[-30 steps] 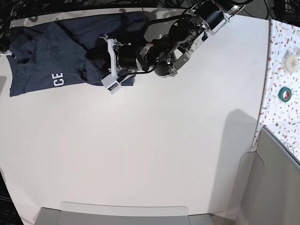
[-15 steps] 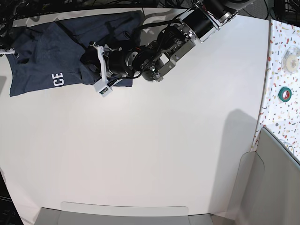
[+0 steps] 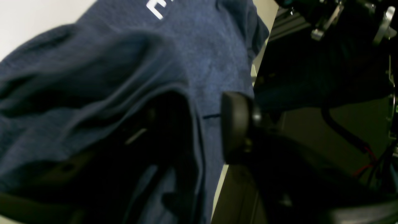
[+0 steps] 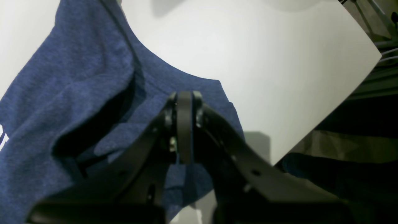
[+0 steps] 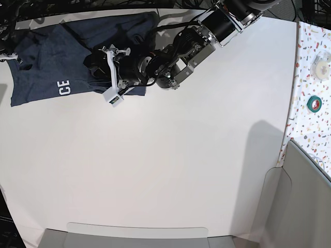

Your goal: Layout the t-shirt on the table in an organized manner, then fold the t-shirt properly

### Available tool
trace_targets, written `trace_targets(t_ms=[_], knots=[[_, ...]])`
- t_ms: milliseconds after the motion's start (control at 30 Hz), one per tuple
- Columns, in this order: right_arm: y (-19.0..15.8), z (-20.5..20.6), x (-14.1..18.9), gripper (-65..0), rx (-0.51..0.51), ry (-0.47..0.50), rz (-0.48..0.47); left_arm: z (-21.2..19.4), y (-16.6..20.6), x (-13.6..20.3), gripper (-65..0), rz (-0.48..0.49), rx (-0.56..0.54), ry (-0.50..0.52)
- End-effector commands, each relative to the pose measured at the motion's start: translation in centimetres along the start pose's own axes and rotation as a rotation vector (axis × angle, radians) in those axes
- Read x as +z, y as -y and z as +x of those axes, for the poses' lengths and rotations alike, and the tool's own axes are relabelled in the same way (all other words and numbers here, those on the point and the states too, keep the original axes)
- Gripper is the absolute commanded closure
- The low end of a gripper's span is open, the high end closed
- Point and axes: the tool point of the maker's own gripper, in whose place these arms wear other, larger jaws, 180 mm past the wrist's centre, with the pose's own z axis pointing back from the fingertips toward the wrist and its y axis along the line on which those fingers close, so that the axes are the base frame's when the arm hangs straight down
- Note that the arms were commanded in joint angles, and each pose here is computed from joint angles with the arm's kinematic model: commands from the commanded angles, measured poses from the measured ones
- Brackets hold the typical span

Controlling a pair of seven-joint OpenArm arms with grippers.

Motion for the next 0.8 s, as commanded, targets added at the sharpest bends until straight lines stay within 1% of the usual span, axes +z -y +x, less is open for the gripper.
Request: trace_targets(t_ms=[0, 33, 100, 300, 367, 467, 533, 667, 767], knots=[[0.3, 1.5, 0.3, 0.0, 0.016, 0.046, -0.006, 2.1, 1.3, 0.1, -33.1, -0.041, -0.017, 0.07], [0.3, 1.5, 0.3, 0.0, 0.016, 0.046, -0.006, 2.4, 1.3, 0.1, -34.2, -0.04, -0.016, 0.084], [0.3, 1.5, 0.3, 0.0, 0.016, 0.046, -0.006, 2.7, 1.5, 0.1, -34.4, -0.045, -0.015, 0.099], [0.2, 1.5, 0.3, 0.0, 0.016, 0.048, -0.004, 3.5, 3.9, -0.9, -34.4, -0.101, -0.025, 0.113], [0.1, 1.5, 0.3, 0.0, 0.015, 0.047, -0.003, 3.2, 4.7, -1.3, -34.4, -0.118, -0.028, 0.082], [0.1, 1.5, 0.3, 0.0, 0.014, 0.047, -0.002, 2.4, 5.8, -1.8, -34.4, -0.142, -0.043, 0.005], [0.1, 1.4, 0.3, 0.0, 0.013, 0.046, -0.001, 2.2, 6.3, -1.9, -34.4, -0.154, -0.047, -0.021], [0.3, 0.9, 0.0, 0.0, 0.007, 0.029, -0.003, 2.6, 7.0, -2.1, -34.4, -0.169, -0.053, -0.022], [0.6, 0.1, -0.6, 0.0, -0.003, 0.001, -0.004, 4.6, 8.6, -1.2, -34.4, -0.191, -0.12, 0.022]])
